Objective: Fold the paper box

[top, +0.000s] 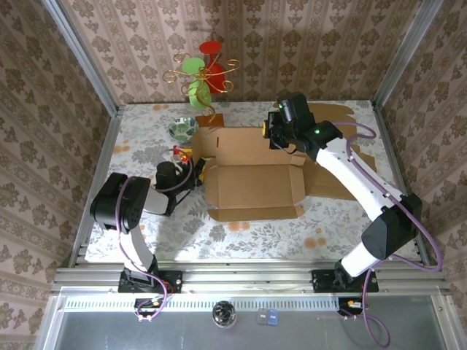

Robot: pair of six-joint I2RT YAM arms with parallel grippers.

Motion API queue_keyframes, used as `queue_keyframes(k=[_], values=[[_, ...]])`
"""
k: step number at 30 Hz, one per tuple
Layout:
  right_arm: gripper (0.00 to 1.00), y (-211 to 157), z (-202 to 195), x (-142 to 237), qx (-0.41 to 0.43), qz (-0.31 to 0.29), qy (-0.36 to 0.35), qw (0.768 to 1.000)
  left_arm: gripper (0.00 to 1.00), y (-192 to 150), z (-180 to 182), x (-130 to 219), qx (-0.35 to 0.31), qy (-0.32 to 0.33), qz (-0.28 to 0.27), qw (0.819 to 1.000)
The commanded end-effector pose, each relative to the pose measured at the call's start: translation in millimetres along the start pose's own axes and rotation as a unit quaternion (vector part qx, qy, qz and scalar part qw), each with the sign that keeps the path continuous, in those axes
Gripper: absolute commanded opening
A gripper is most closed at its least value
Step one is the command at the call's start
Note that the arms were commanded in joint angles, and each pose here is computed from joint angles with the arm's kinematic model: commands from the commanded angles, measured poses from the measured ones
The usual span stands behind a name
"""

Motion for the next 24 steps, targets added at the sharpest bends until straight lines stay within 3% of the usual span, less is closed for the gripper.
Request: queue_keyframes(k=[1,10,24], values=[[0.0,-4.6,11.3,6.4,-0.022,0.025,0.033,0.999,0.48,-3.9,-7.2,2.9,-0.008,-0.023,-0.016,1.0],[0.0,-1.0,10.2,-1.5,-0.035,0.029,0.039,0.998,0.49,-17.7,-15.4,4.3,-0.047,-0.023,-0.01,0.999],[0.0,-4.7,-8.7,-9.6,-0.027,0.044,0.025,0.998,0.57,-32.1,-7.6,8.5,-0.099,0.05,0.03,0.993]])
Point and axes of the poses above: each hand's point on the last joint's axis, 136 mm out from that joint toward the fingers, its own x axis back along the fingers, its own z axis along the line the jaws close on, y = z × x, the point moved 5 cm from there along x, back along the fingers, and after that the axes turned 14 degrees about -x, right-handed, at the moved point
